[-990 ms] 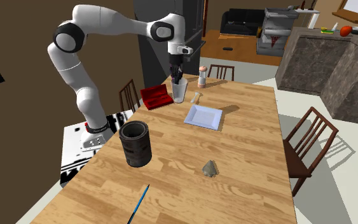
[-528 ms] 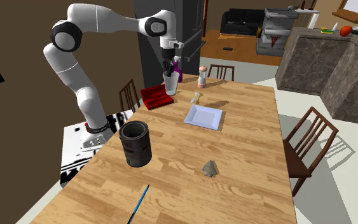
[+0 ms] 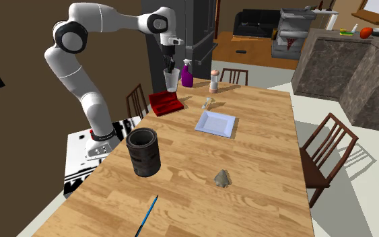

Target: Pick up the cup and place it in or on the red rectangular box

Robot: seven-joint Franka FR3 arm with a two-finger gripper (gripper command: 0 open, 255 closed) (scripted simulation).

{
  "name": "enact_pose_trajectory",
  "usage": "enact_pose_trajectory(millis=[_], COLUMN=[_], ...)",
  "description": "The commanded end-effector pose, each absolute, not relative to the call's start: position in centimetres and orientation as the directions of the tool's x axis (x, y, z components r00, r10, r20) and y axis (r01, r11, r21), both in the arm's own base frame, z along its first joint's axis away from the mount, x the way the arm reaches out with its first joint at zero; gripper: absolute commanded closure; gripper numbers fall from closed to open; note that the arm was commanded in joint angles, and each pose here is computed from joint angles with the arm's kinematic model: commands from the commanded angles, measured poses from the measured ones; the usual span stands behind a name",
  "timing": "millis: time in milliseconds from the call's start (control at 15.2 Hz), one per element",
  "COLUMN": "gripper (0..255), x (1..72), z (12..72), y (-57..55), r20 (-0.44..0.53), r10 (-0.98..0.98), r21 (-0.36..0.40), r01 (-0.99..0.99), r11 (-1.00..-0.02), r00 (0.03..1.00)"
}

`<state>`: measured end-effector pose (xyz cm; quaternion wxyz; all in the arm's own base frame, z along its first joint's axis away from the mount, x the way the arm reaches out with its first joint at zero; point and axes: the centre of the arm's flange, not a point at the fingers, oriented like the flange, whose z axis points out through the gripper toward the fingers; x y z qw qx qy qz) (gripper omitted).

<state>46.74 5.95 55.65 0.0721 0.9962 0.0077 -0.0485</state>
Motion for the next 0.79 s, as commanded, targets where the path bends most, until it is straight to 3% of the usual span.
enact_pose_trajectory(millis=[0, 462, 726], gripper=[255, 255, 255], x=[46.5, 45.4, 45.4], z=[56.0, 56.7, 54.6], y=[8.5, 18.3, 18.3], r20=[-0.097, -0.097, -0.097], r10=[0.007, 0.007, 0.007], r21=[0.143, 0.143, 0.143], r01=[0.021, 0.021, 0.021], r11=[-0.99, -0.99, -0.99], r00=[0.995, 0.995, 0.995])
